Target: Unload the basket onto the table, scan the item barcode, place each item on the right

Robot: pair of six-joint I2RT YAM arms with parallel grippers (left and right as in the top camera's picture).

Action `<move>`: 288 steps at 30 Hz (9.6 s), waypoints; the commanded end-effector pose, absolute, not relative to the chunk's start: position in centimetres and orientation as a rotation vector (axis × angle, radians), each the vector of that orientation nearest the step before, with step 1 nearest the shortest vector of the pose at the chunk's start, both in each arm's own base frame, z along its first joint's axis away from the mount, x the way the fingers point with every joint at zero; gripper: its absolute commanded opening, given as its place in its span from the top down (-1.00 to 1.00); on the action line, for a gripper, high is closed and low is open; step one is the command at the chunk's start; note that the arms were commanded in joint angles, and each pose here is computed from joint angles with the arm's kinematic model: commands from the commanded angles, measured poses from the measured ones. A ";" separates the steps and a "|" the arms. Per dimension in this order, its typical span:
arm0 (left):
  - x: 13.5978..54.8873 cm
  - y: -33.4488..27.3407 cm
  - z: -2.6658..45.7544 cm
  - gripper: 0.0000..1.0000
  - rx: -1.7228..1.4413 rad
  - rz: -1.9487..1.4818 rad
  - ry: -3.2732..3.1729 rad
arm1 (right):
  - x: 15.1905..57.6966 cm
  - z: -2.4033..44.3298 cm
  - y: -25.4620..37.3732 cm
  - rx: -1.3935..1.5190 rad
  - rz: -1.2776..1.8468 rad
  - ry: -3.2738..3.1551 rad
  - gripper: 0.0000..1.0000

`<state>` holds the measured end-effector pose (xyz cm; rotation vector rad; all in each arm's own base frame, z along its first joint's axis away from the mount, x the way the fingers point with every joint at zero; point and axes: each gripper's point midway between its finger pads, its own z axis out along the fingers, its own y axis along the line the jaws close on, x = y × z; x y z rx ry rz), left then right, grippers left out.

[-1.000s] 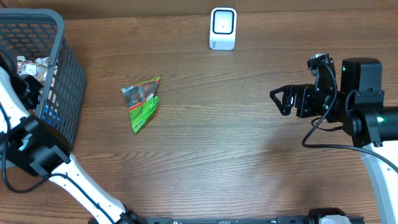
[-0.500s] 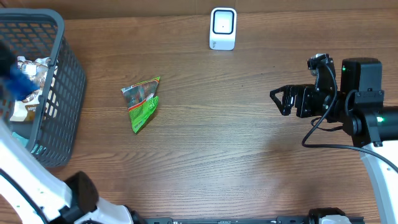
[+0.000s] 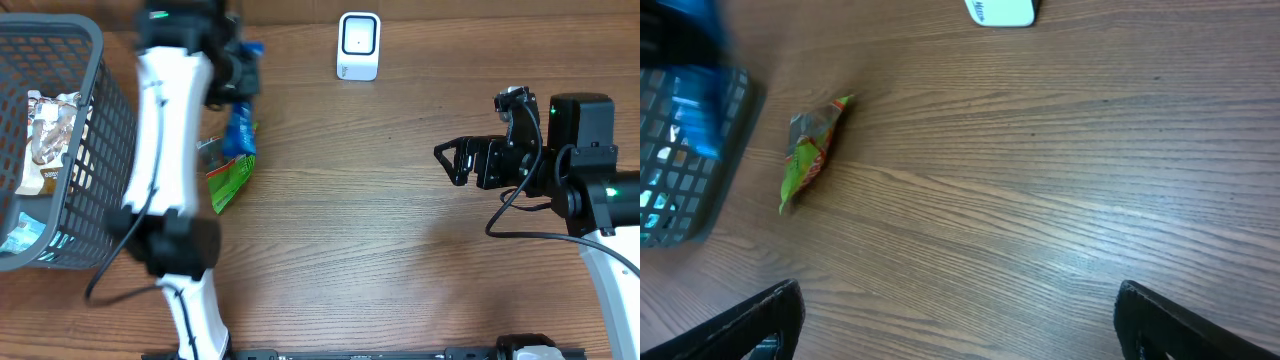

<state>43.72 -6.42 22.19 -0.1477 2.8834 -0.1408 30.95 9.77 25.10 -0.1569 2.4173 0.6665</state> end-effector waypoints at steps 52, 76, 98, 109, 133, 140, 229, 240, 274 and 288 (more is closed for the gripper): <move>39.1 32.6 30.0 -0.84 -0.920 0.224 2.347 | 30.8 26.2 10.0 -0.166 0.676 2.404 -0.99; 46.4 34.5 9.6 -0.99 -0.890 0.085 2.629 | 30.7 26.1 10.0 -0.145 0.684 2.414 -0.99; 45.6 30.5 -4.2 -0.56 -0.922 0.090 2.925 | 30.5 25.9 10.0 -0.143 0.685 2.422 -0.99; 44.4 30.1 -4.6 -0.68 -1.034 0.141 2.948 | 30.4 25.9 10.0 -0.141 0.686 2.429 -0.99; 36.7 25.0 35.9 -0.68 -0.828 0.294 2.356 | 30.4 25.9 10.0 -0.138 0.687 2.429 -0.99; 32.2 21.8 43.3 -0.69 -0.769 0.317 2.181 | 30.3 25.7 10.0 -0.136 0.689 2.438 -0.99; 41.6 30.4 8.4 0.00 -1.069 -0.024 2.832 | 29.3 23.6 10.4 -0.119 0.742 2.550 -1.00; 43.8 32.7 8.3 -0.29 -1.037 0.093 2.732 | 29.8 23.9 10.4 -0.126 0.739 2.527 -1.00; 46.3 29.2 16.3 0.91 -0.833 -0.007 2.597 | 30.1 24.1 10.4 -0.126 0.737 2.514 -1.00; 47.6 32.1 14.0 -1.00 -0.859 0.130 2.573 | 30.3 24.1 10.5 -0.129 0.737 2.509 -1.00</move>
